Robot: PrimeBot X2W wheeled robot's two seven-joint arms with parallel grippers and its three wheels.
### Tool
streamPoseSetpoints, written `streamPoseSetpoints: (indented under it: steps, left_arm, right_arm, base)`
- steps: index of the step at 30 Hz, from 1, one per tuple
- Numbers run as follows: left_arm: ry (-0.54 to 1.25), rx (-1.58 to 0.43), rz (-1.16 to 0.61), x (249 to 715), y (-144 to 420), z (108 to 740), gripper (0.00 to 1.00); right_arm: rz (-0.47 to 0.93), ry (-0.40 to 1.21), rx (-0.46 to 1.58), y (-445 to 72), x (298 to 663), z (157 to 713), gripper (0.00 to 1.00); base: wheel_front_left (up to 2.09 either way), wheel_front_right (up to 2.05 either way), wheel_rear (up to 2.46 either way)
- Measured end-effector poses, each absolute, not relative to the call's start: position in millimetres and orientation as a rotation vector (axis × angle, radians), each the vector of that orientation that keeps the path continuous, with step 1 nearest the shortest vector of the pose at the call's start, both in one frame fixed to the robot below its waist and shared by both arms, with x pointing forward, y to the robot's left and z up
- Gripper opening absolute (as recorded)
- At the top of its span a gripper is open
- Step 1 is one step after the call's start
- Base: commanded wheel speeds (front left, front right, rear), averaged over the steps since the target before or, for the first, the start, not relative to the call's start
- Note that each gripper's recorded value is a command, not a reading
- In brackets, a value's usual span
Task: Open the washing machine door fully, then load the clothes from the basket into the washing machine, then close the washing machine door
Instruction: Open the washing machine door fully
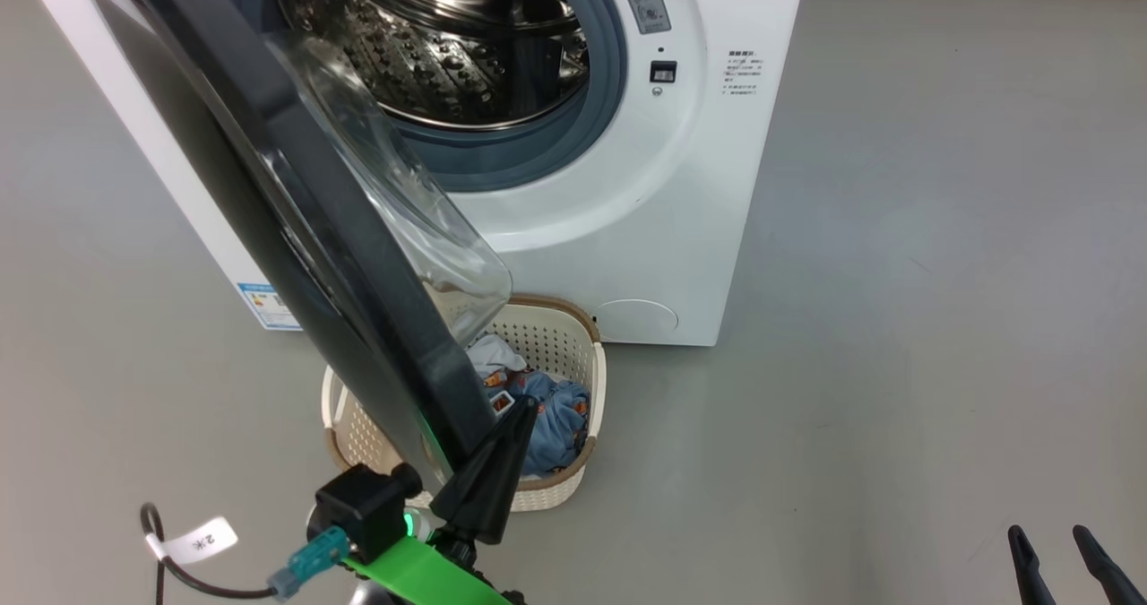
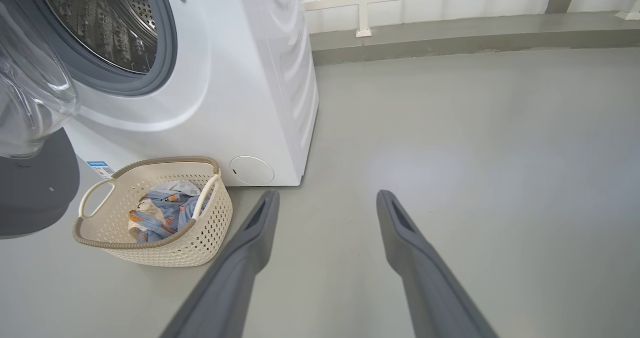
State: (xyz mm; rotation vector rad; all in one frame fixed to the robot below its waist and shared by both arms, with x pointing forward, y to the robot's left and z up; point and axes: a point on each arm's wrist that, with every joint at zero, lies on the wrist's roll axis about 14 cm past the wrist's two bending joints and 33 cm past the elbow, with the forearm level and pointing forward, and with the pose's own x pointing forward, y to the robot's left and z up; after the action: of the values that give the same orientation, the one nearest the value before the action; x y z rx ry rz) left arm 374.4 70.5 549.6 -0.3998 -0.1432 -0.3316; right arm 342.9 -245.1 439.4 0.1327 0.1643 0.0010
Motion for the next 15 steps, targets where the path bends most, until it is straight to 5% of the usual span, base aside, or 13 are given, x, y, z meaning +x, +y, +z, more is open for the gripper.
streamPoseSetpoints:
  steps: [15]
  left_arm:
    - [-0.142,-0.432,-0.293,376.3,80.9,547.3,0.0]
  right_arm:
    - [0.017,0.165,0.133,-240.1,348.2,439.2,1.0]
  base:
    - [0.0,0.0,0.0]
